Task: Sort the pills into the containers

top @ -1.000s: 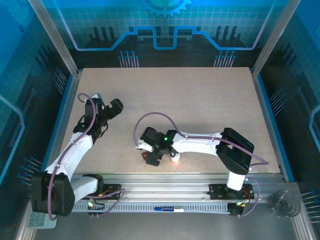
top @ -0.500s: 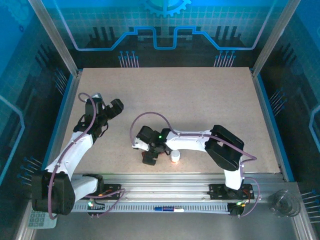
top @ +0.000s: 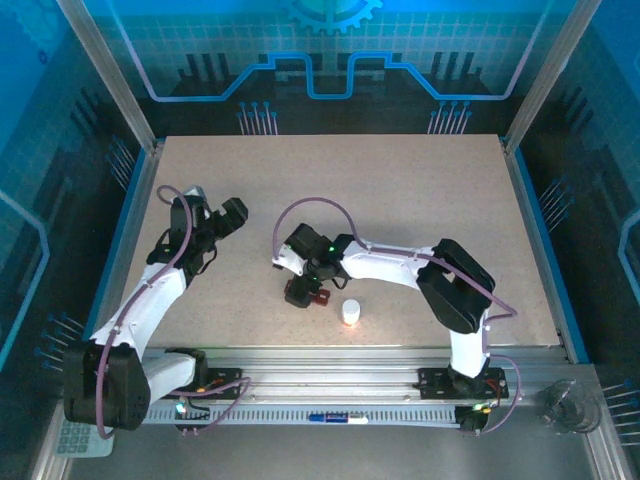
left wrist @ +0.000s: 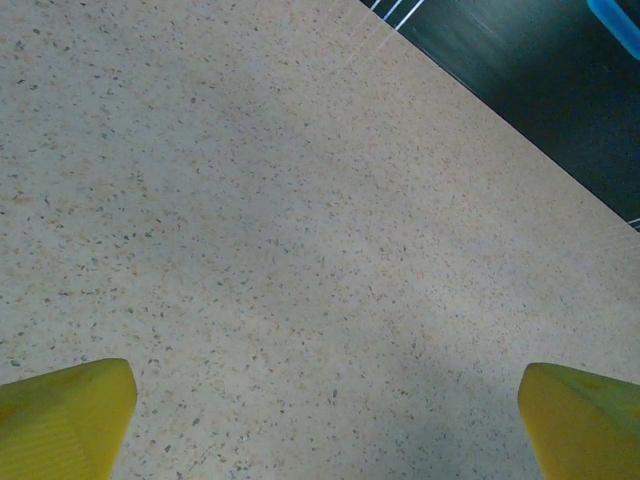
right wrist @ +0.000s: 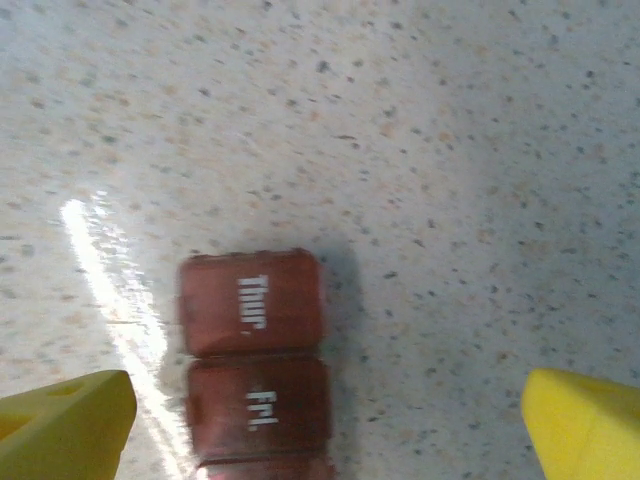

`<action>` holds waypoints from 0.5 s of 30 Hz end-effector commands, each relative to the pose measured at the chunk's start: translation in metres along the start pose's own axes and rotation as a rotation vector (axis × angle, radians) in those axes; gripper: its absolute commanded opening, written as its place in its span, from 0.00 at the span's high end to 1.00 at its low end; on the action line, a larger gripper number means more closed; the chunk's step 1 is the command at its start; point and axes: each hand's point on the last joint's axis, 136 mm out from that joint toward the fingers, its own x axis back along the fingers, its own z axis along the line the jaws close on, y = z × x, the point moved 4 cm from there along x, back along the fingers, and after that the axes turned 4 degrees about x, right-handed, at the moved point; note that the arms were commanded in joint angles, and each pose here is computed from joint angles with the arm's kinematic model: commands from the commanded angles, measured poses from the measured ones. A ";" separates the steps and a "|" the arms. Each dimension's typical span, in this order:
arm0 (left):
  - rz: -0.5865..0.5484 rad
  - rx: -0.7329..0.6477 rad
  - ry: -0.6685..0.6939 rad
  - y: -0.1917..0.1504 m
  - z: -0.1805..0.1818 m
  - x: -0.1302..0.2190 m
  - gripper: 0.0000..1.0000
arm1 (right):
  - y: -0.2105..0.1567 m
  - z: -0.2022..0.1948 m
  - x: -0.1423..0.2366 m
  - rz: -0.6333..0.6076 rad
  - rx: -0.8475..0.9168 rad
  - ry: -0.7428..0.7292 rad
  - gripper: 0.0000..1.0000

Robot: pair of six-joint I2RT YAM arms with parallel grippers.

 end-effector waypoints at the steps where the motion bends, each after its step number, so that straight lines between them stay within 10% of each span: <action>1: 0.019 0.029 -0.058 0.001 -0.012 0.002 0.01 | 0.006 0.008 0.022 -0.073 -0.054 0.114 0.02; 15: 0.107 0.118 -0.100 -0.009 -0.019 0.010 0.01 | -0.036 -0.004 0.001 0.100 -0.133 0.088 0.18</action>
